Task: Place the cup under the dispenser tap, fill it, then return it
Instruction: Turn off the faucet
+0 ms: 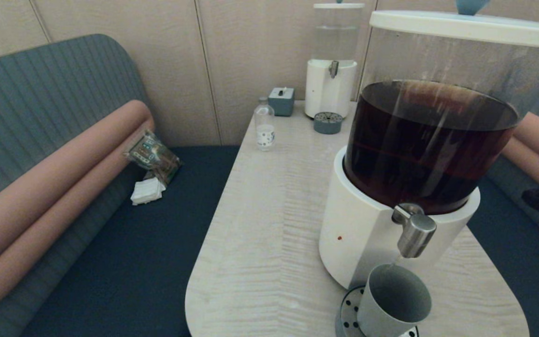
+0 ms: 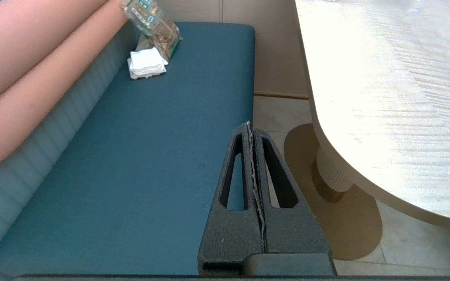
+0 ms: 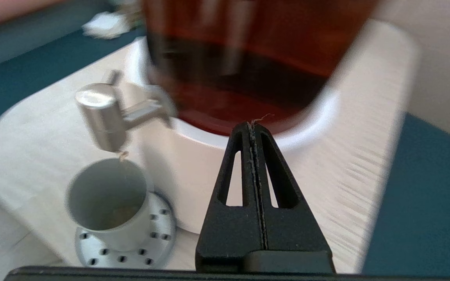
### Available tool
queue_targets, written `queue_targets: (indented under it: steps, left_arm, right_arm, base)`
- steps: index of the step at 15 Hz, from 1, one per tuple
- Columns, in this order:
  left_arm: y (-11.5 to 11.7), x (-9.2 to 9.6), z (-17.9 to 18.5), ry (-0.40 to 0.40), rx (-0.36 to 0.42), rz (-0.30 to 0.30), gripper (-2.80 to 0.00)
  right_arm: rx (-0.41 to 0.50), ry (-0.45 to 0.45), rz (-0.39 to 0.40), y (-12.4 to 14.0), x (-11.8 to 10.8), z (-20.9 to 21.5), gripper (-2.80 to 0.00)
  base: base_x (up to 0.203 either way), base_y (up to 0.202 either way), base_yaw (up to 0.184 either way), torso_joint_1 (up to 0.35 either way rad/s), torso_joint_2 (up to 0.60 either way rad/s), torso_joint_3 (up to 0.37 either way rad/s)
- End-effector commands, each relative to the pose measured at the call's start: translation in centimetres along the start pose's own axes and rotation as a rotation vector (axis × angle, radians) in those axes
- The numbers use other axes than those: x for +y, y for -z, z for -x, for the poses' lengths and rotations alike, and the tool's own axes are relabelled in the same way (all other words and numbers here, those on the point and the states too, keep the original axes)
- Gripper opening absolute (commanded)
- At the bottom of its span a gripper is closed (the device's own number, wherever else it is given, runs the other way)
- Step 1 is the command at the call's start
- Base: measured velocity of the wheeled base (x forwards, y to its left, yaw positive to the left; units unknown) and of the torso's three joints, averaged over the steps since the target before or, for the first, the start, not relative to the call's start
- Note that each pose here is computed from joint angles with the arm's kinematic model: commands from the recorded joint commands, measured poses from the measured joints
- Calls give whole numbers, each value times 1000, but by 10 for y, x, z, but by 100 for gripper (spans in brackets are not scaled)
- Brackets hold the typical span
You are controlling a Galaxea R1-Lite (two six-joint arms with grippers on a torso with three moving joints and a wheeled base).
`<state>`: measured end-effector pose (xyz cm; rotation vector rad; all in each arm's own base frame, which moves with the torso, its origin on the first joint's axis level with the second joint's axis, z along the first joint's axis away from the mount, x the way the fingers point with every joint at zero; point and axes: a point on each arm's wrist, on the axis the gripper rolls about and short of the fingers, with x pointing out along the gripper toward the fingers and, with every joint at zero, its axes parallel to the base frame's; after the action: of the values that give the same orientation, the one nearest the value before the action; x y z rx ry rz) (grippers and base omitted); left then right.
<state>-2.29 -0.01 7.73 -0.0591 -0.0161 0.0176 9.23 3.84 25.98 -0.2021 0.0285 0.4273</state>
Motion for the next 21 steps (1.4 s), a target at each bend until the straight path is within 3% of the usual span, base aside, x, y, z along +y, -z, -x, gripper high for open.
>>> queue_targets:
  steps: [1, 6, 13, 21]
  left_arm:
    - [0, 0, 0, 1, 0, 1, -280]
    - [0, 0, 0, -2, 0, 1, -280]
    - [0, 0, 0, 1, 1, 1, -280]
    - [0, 0, 0, 1, 0, 1, -280]
  right_arm:
    - [-66, 47, 1, -4, -1, 23, -280]
    - [-131, 284, -6, 10, -4, 65, -280]
    - [-302, 422, 48, 47, 23, 123, -280]
    - [-394, 513, 103, 112, 42, 129, -280]
  base:
    - [0, 0, 0, 0, 0, 0]
    - [0, 0, 0, 0, 0, 0]
    - [0, 0, 0, 0, 0, 0]
    - [0, 0, 0, 0, 0, 0]
